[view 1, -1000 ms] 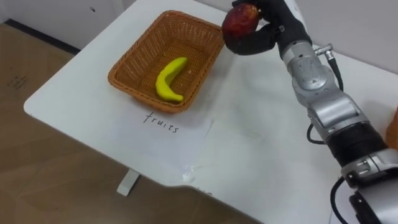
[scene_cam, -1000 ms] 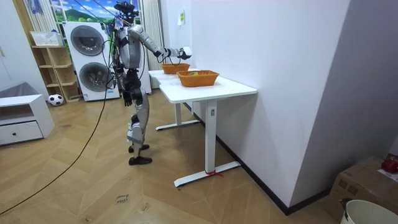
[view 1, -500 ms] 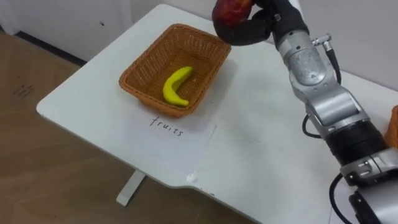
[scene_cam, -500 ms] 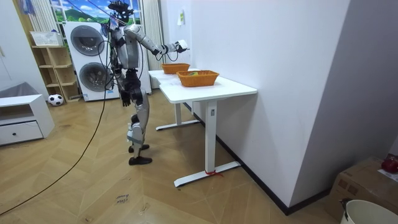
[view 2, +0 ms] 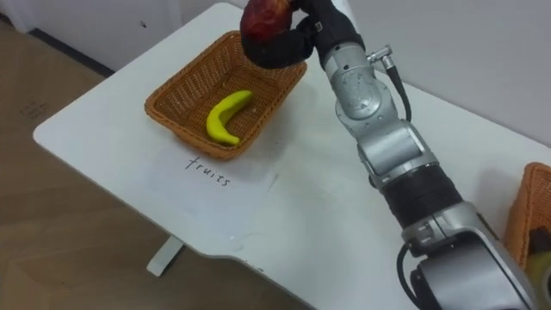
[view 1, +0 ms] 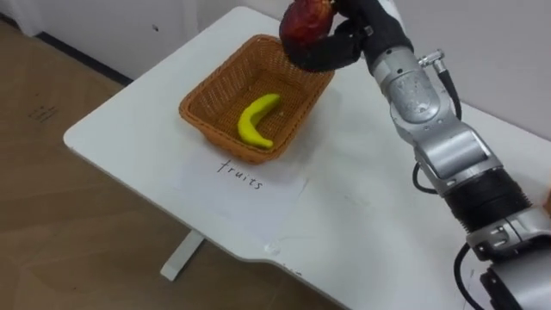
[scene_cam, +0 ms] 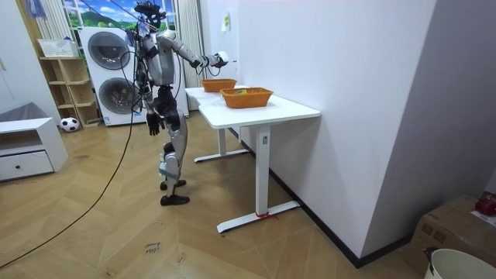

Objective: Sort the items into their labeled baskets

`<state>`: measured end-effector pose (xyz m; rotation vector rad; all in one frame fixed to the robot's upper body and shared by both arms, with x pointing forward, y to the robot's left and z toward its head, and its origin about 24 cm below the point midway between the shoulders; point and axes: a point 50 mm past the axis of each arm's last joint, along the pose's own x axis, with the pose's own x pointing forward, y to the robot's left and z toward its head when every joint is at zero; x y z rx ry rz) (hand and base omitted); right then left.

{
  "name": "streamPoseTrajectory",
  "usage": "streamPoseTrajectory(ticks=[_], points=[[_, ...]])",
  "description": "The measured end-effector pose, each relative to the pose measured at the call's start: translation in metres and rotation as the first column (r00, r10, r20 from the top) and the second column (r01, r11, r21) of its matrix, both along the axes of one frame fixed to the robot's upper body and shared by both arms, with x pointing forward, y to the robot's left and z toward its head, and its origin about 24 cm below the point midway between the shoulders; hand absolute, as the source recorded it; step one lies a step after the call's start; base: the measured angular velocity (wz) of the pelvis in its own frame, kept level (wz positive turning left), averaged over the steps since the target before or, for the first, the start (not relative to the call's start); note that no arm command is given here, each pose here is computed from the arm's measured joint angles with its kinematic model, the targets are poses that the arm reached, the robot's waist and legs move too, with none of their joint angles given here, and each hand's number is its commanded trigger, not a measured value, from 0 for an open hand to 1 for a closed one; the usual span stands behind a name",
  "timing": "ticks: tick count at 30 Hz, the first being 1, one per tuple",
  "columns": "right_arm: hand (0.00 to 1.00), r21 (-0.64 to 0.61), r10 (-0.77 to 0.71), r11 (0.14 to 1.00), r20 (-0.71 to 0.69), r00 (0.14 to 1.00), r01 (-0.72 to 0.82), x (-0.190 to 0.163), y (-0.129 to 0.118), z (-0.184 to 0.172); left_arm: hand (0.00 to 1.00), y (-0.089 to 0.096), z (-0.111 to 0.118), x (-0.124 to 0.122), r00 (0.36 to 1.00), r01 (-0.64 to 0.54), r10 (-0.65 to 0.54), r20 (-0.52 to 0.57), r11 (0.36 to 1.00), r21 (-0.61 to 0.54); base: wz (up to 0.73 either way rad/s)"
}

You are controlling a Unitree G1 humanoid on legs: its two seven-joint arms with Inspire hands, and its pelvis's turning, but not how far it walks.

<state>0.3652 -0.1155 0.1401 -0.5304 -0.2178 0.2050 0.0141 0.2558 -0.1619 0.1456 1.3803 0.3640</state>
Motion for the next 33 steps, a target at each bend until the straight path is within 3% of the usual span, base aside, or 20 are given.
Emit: streamPoseTrajectory(ticks=[33], points=[[1.00,-0.022,0.004,1.000,-0.094,0.996,-0.006,0.000,0.009,-0.026,0.00,0.003,-0.001,-0.011,0.999,-0.001,0.000,-0.050,1.000,-0.028,0.02]])
